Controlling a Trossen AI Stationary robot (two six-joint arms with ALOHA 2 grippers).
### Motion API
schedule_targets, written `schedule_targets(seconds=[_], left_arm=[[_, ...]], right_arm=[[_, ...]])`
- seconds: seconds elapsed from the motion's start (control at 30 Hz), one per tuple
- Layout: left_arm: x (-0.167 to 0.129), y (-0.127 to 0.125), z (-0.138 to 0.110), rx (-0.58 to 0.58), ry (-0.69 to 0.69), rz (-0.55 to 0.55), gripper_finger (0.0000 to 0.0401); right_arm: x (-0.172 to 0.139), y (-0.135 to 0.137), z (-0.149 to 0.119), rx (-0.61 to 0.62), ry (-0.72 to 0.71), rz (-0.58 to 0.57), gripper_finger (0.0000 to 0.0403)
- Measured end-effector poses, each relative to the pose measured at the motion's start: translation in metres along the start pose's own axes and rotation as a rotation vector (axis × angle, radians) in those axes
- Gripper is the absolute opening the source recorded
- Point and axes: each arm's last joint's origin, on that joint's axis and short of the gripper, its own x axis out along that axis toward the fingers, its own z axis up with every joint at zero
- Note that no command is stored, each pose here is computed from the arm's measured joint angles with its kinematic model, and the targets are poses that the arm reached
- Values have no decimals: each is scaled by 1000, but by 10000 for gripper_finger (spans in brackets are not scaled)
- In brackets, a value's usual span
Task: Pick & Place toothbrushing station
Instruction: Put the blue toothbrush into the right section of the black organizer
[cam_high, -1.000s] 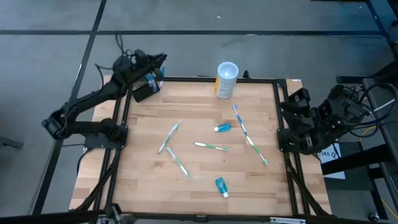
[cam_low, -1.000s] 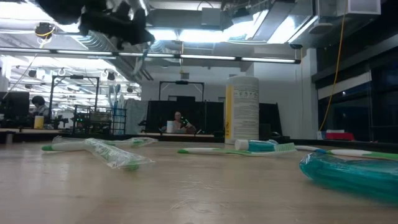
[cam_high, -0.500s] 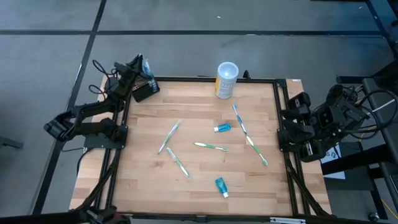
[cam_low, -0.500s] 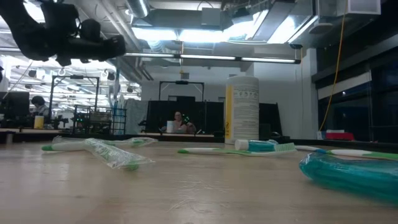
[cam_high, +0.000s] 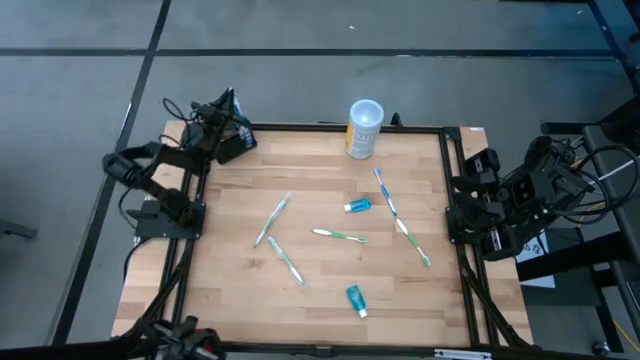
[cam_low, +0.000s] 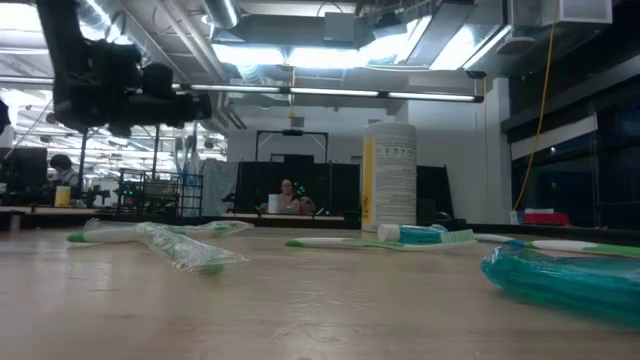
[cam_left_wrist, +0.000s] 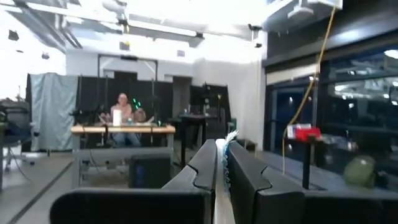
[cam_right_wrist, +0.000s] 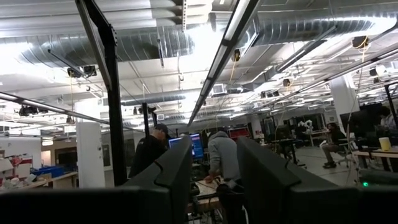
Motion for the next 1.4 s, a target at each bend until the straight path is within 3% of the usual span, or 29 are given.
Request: schedule_targets(seconds=[0.23,0.53,0.77,1.0,1.13,1.23,1.3,1.4], left_arm=[[12,-13,-10,68,21,-60,15],[-2,-11,-21,114,89,-62,58],[-4,-20,-19,63,80,-147,84],[-12,-29,-19,129,91,-82,132],[-23,-33,-7,92,57,-103,154],[-30,-40,16,16,-35,-163,164],[-33,-47,31,-51,-92,-297,167],[-29,-67,39,-156,56,-551,163]], right_arm=[[0,0,0,-3,2,0,130],[1,2,-3,-19,14,4,130],[1,3,-3,-18,9,14,130],[3,9,-9,-35,17,34,130],[4,11,-12,-37,22,36,130],[4,10,-11,-26,16,31,130],[4,10,-11,-27,26,14,130],[4,9,-11,-24,25,4,130]])
